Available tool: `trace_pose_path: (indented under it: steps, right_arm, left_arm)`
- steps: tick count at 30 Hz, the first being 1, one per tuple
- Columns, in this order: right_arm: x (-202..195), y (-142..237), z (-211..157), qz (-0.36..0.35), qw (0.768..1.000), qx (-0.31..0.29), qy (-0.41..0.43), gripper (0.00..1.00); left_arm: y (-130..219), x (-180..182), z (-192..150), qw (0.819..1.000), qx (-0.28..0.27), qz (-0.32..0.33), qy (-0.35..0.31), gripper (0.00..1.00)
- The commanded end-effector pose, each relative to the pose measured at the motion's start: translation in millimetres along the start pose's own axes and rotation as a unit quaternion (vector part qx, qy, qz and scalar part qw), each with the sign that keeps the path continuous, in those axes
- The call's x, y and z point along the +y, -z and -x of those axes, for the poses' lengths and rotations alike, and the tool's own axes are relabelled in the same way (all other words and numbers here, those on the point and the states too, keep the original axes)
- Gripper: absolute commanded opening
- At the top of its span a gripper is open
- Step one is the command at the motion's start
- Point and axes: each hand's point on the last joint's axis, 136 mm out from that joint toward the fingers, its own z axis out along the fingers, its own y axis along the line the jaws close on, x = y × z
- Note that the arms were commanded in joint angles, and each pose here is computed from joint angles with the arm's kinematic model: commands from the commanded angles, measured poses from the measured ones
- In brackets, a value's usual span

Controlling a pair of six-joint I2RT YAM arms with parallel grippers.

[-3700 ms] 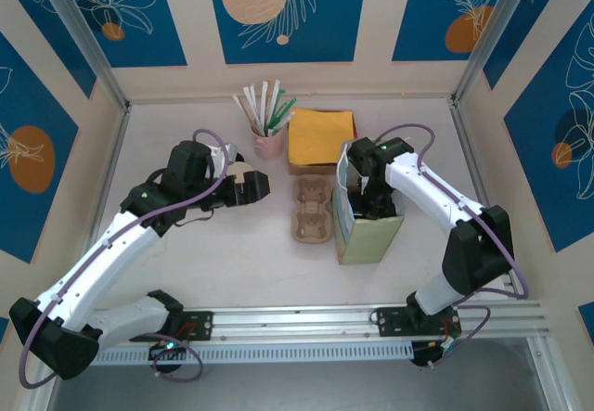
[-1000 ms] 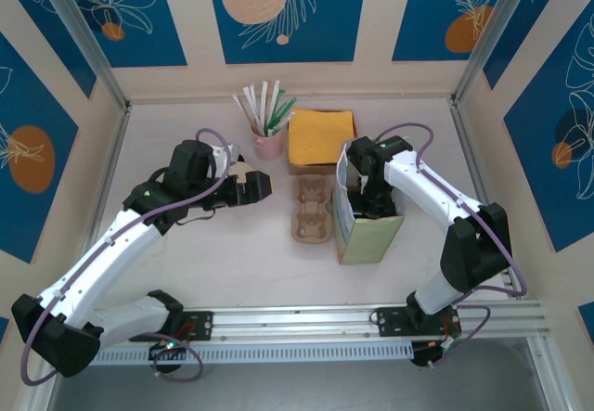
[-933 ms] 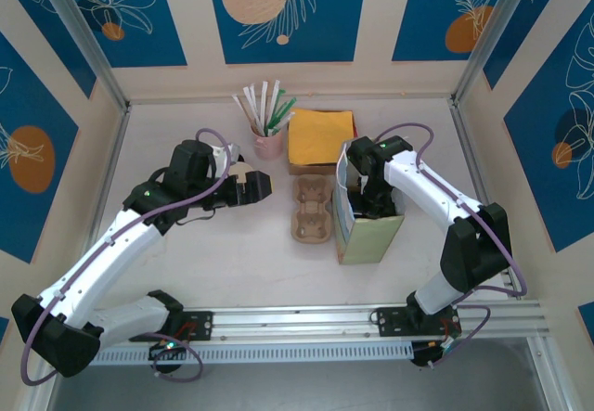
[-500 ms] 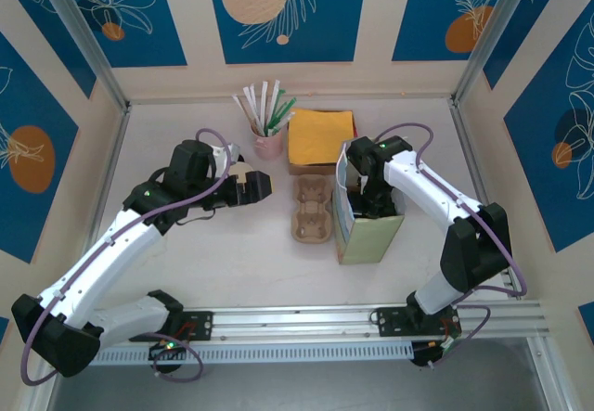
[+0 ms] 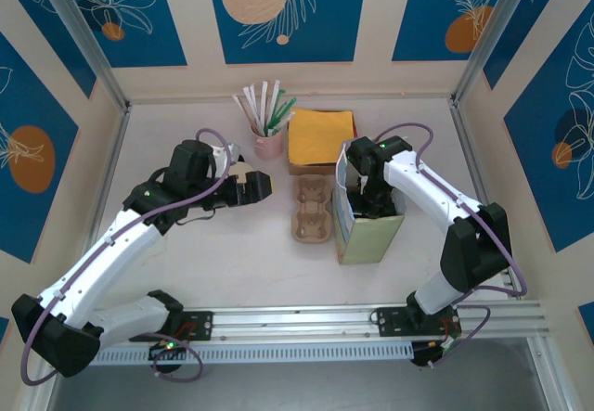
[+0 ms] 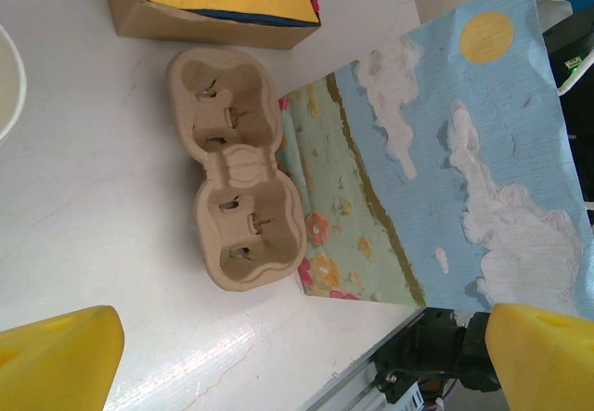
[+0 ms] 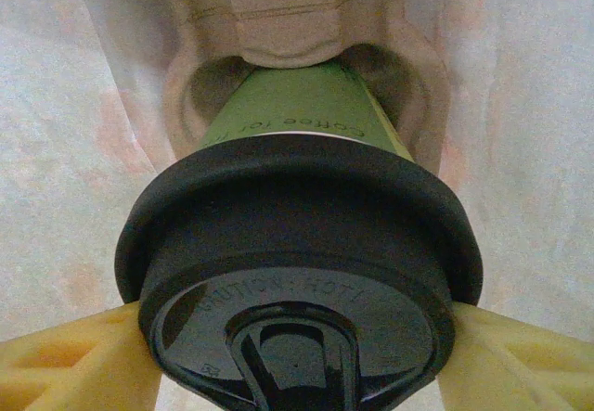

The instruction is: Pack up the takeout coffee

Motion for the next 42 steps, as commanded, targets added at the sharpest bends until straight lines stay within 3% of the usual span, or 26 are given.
trace_pose_path:
  steps: [1, 42]
  right_arm:
    - [-0.5, -2.2, 7.0, -0.006, 1.000, -0.006, -0.003, 0.72]
    - [0.1, 6.2, 5.8, -0.004, 1.000, -0.013, -0.006, 0.77]
  left_arm:
    - [3.3, -10.4, 8.9, 1.000, -0.012, -0.019, -0.007, 1.00]
    - [2.6, -13.9, 10.0, 1.000, -0.010, -0.027, -0.007, 1.00]
